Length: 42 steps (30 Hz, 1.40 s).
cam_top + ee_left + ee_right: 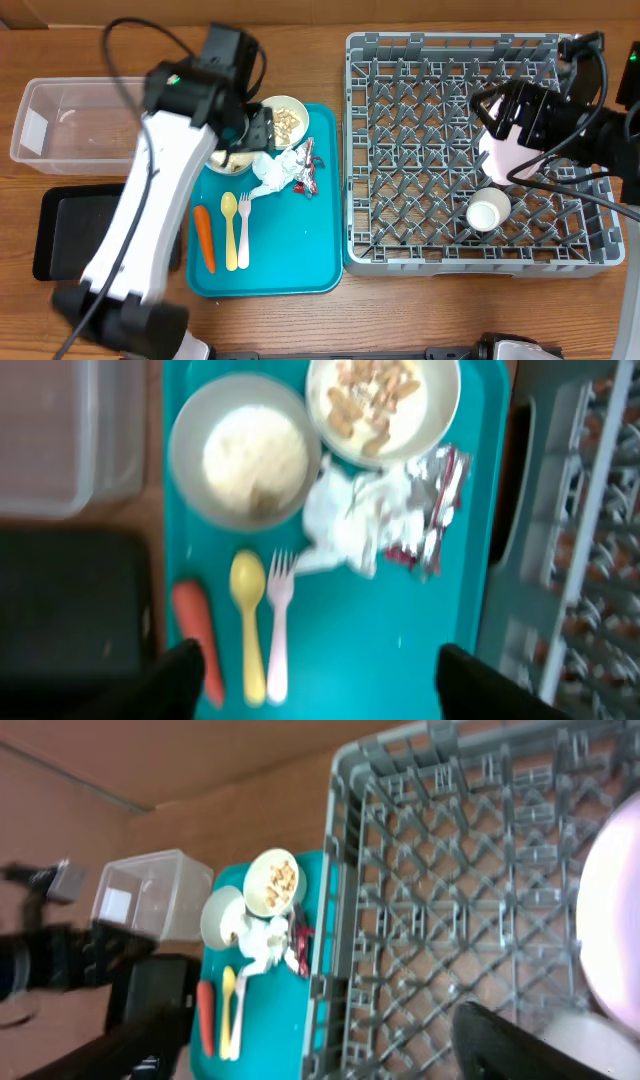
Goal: Sort waste into correct bins and load items into the dishwasher rack
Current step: 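Place the plate upright in the rack's right side with the right gripper, then grasp the crumpled tissue with the left gripper and drop it in the clear bin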
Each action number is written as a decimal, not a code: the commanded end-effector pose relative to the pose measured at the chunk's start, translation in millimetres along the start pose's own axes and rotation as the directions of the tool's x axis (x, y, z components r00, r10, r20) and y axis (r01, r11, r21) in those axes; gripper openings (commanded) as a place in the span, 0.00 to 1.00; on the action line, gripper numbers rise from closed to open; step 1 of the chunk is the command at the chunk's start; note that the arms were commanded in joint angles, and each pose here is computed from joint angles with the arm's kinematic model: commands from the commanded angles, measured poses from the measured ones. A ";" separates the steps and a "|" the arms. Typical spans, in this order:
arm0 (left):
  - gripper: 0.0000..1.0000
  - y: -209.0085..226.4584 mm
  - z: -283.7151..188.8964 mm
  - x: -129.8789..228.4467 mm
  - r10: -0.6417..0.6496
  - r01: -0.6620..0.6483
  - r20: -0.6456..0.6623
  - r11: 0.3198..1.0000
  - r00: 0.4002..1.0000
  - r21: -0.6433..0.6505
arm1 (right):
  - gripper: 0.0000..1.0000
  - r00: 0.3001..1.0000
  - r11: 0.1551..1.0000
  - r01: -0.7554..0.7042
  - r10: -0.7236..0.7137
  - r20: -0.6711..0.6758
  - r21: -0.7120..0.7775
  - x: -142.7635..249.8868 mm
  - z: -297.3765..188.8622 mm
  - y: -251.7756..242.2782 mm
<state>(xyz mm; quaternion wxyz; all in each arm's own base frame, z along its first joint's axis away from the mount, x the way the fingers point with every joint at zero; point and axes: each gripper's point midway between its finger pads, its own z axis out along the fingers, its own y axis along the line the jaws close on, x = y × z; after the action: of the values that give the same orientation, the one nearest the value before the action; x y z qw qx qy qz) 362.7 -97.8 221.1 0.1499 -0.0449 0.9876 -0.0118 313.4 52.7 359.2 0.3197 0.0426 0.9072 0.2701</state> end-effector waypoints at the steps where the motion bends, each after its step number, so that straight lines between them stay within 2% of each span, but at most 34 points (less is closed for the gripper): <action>1: 0.73 -9.2 32.8 -5.6 0.056 -0.055 -0.054 0.998 0.997 0.029 | 0.86 1.000 0.999 -0.009 0.009 -0.008 0.038 5.1 -3.5 -4.1; 4: 0.68 -28.8 59.3 -0.6 0.128 -0.113 -0.125 0.986 0.984 0.121 | 0.86 0.999 0.997 -0.023 0.025 -0.028 0.071 11.0 -3.9 -9.9; 10: 0.72 -26.0 86.8 21.2 0.166 -0.145 -0.260 0.984 0.951 0.099 | 0.87 0.994 0.994 -0.057 0.066 -0.089 0.092 24.0 -0.6 -15.8; 12: 0.74 -27.3 89.7 20.0 0.178 -0.156 -0.257 0.982 0.950 0.103 | 0.87 0.990 0.993 -0.067 0.078 -0.114 0.098 27.3 3.1 -18.8; 19: 0.71 -29.6 88.2 29.8 0.209 -0.191 -0.281 0.977 0.937 0.091 | 0.86 0.983 0.991 -0.082 0.099 -0.156 0.107 30.9 11.8 -24.9; 24: 0.73 -40.1 110.5 35.1 0.272 -0.270 -0.242 0.962 0.931 0.040 | 0.86 0.980 0.990 -0.088 0.105 -0.166 0.110 33.6 11.2 -25.0; 33: 0.74 -42.5 153.4 36.1 0.274 -0.276 -0.170 0.961 0.947 0.010 | 0.86 0.978 0.991 -0.080 0.100 -0.182 0.111 37.5 10.4 -25.2; 39: 0.62 -42.9 169.9 30.1 0.249 -0.251 -0.112 0.968 0.962 -0.008 | 0.86 0.977 0.990 -0.080 0.100 -0.187 0.112 39.0 10.1 -25.3; 42: 0.48 -47.2 171.9 23.5 0.237 -0.238 -0.080 0.971 0.968 0.002 | 0.86 0.976 0.990 -0.082 0.102 -0.190 0.112 39.7 10.0 -25.3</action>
<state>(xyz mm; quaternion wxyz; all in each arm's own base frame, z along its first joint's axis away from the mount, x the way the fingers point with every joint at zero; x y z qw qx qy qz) 393.6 -153.6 55.5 0.1067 0.0850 0.9907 -0.0020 292.0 45.5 315.5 0.2081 0.0830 0.9435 0.2442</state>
